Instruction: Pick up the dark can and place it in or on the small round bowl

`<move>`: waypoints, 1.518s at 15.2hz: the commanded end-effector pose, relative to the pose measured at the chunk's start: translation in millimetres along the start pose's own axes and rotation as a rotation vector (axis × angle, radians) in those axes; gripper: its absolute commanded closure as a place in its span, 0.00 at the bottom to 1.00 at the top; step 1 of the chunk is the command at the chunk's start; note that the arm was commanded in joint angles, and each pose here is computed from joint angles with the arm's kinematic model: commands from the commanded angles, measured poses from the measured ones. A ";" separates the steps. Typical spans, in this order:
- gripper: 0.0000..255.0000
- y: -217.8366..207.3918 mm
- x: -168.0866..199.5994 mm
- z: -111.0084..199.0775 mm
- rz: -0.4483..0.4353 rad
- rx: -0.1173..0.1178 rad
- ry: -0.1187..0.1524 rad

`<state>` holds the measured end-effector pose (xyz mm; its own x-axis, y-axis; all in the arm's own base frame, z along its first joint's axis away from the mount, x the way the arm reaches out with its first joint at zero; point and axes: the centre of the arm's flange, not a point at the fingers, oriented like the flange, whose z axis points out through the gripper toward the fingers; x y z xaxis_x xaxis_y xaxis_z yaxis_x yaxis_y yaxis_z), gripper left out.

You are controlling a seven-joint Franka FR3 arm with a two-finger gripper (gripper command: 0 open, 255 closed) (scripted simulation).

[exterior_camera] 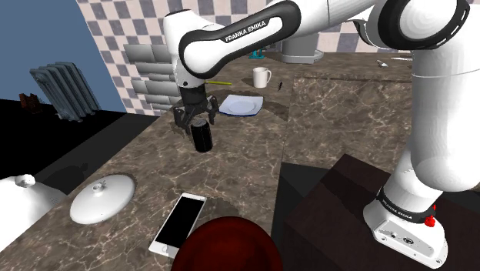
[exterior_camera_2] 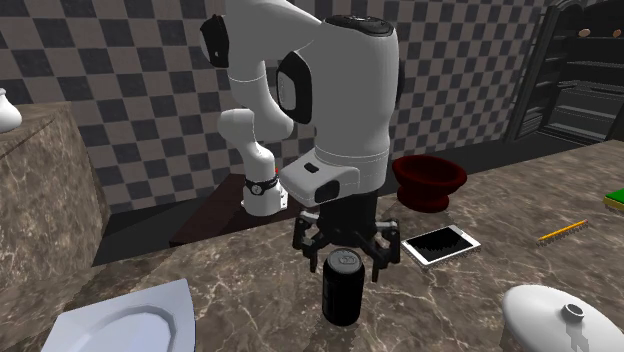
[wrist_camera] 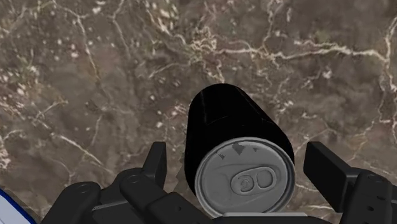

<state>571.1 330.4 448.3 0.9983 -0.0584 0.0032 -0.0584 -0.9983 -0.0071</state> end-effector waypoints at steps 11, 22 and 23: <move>1.00 0.0 0.0 -5.2 0.000 0.000 0.000; 1.00 -0.5 0.2 -63.3 0.000 0.000 0.000; 1.00 -0.5 0.2 -68.6 0.000 0.000 0.000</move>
<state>571.2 330.5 511.4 0.9983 -0.0584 0.0032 -0.0584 -0.9983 -0.0071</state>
